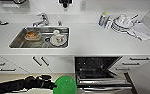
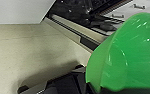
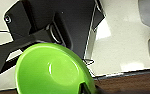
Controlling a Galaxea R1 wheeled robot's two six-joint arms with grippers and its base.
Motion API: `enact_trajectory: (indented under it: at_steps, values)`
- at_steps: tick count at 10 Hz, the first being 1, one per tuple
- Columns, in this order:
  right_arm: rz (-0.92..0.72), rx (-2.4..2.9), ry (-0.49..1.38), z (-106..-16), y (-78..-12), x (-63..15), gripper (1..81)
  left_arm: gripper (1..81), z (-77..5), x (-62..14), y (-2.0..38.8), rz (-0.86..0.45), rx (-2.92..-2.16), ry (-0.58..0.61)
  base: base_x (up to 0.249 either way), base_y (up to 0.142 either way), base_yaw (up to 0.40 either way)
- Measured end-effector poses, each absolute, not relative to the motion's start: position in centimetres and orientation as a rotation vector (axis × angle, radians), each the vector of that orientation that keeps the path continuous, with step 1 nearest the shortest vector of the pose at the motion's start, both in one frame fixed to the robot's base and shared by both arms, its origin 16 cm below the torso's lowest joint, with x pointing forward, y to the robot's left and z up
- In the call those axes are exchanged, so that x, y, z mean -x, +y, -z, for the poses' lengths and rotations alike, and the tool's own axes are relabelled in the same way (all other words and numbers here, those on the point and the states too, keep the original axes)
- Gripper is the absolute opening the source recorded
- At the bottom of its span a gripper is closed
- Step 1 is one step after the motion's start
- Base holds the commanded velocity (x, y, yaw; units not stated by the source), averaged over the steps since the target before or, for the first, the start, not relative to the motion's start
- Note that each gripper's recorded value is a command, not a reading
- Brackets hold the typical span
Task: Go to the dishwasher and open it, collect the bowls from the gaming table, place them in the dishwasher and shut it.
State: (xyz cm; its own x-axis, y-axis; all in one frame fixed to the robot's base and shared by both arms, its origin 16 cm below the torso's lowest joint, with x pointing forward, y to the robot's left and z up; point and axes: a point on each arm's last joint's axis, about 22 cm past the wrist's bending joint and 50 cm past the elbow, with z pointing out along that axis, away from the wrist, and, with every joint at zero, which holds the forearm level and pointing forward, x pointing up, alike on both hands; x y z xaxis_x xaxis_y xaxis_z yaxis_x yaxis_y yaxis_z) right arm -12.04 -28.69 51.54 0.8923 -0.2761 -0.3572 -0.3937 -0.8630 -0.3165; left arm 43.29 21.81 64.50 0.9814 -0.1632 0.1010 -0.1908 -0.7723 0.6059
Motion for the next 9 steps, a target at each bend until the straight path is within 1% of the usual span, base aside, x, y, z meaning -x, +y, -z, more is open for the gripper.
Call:
enact_trajectory:
  at_steps: [1,2,4,6,9]
  values:
    - [-0.427,2.673,0.493,-51.6,-28.7,12.0,1.0,1.0,-65.0,-44.5,19.4,-0.044,-2.447,-0.276,0.000,0.000,0.000]
    - [-0.425,2.673,0.492,-51.5,-28.7,11.9,1.0,1.0,-65.0,-45.8,17.9,-0.041,-2.445,-0.294,0.000,0.000,0.000]
    - [-0.413,2.666,0.492,-51.2,-28.1,11.3,1.0,1.0,-64.2,-48.5,15.5,-0.041,-2.460,-0.330,0.000,0.000,0.000]
    - [-0.401,2.644,0.496,-50.7,-26.3,10.7,1.0,1.0,-64.0,-51.1,11.6,-0.057,-2.449,-0.363,0.000,0.000,0.000]
    - [-0.401,2.656,0.497,-50.6,-27.0,10.6,1.0,1.0,-63.0,-54.5,6.3,-0.064,-2.464,-0.390,0.000,0.000,0.000]
